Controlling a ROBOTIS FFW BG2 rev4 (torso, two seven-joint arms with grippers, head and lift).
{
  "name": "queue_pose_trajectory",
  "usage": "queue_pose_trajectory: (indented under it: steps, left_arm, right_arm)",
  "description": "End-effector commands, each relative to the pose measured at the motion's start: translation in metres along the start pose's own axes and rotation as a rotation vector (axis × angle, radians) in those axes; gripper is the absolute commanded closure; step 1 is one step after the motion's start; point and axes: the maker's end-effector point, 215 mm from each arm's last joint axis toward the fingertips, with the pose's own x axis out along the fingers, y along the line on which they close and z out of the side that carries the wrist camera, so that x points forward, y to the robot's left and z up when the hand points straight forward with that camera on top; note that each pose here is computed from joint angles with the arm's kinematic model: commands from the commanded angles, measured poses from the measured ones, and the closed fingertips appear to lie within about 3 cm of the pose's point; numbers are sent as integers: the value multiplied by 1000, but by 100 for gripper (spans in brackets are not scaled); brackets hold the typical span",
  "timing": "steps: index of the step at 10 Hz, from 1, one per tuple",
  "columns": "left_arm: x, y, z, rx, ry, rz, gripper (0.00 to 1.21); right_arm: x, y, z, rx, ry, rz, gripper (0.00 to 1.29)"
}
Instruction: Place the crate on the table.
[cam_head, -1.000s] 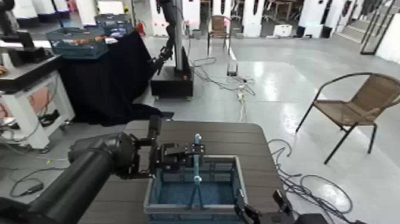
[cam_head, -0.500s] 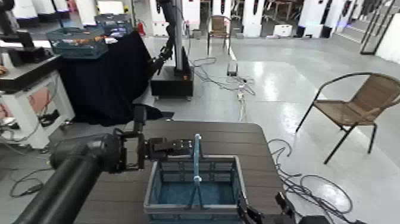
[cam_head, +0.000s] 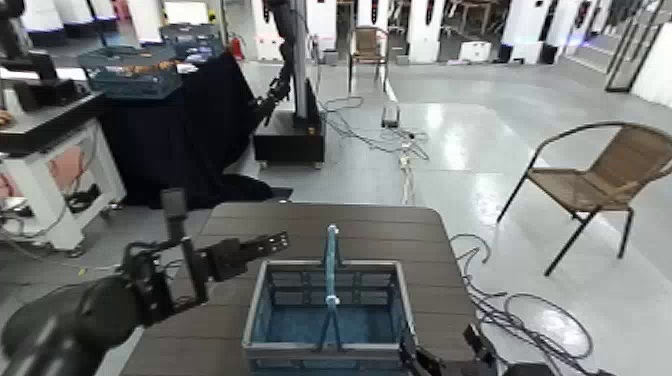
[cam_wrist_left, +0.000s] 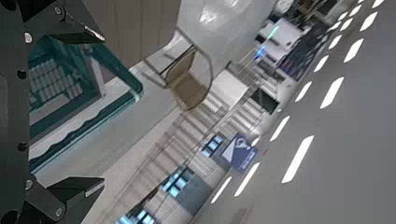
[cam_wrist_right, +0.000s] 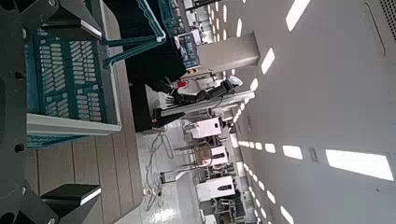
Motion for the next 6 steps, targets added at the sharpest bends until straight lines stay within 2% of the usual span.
queue_pose_trajectory:
  steps: [1, 3, 6]
  left_arm:
    - [-48, 3, 18, 119, -189, 95, 21]
    - [-74, 0, 13, 223, -291, 179, 21]
    - [-116, 13, -17, 310, -422, 423, 21]
  right_arm:
    - [0, -1, 2, 4, -6, -3, 15]
    - [-1, -2, 3, 8, -12, -4, 15]
    - [-3, -5, 6, 10, -21, -10, 15]
